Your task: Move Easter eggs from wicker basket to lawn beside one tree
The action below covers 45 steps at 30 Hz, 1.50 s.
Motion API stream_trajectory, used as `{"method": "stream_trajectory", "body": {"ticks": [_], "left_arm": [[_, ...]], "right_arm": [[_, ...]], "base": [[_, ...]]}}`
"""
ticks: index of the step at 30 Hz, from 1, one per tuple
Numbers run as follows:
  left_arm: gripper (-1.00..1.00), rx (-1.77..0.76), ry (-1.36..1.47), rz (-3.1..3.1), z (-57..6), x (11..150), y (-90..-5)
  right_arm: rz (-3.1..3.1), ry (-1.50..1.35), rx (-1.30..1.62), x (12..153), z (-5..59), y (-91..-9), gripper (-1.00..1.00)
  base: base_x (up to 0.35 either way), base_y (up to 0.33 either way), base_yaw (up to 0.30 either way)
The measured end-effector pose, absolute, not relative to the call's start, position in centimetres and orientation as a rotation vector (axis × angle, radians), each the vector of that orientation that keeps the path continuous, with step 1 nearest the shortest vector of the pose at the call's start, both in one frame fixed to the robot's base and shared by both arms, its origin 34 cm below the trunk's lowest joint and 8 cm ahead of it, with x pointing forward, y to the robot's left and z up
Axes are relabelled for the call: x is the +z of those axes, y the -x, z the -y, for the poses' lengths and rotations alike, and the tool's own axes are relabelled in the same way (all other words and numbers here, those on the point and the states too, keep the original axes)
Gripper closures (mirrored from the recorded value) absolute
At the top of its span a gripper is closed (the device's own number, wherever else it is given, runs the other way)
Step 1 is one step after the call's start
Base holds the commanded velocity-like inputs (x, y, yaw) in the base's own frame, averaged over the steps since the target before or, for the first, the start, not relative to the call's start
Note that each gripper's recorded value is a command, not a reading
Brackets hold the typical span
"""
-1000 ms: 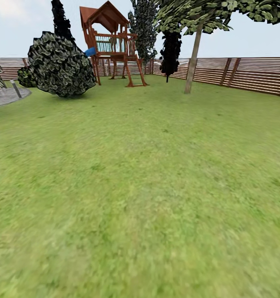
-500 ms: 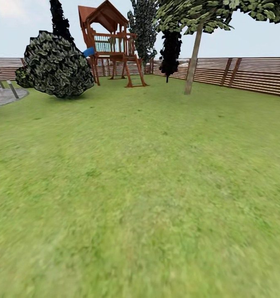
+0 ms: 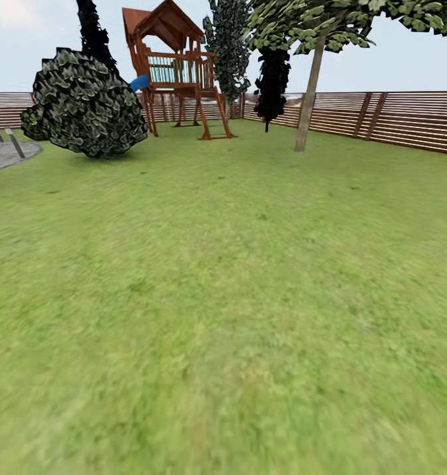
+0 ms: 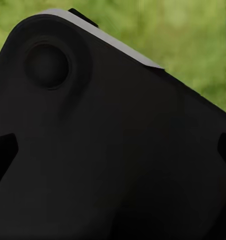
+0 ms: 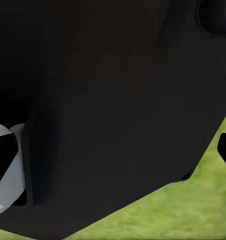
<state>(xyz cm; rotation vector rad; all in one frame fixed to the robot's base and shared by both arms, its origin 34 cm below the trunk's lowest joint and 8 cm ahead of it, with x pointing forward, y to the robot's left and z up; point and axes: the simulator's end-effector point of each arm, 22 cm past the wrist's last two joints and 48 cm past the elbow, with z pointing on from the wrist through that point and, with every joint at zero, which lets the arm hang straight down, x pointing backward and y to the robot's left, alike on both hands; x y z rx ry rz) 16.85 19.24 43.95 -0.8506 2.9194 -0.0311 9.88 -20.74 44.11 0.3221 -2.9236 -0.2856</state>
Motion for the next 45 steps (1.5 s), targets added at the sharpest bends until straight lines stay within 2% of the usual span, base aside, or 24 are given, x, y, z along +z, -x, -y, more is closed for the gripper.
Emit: {"method": "stream_trajectory", "body": {"ticks": [45], "left_arm": [[-1.00,-0.031,0.851,-2.920,-19.24,43.95,-16.83]], "right_arm": [[2.924,-0.322,-0.285,44.11,20.75,-9.88,-1.00]], "base": [[0.343,-0.089,0.000]]}}
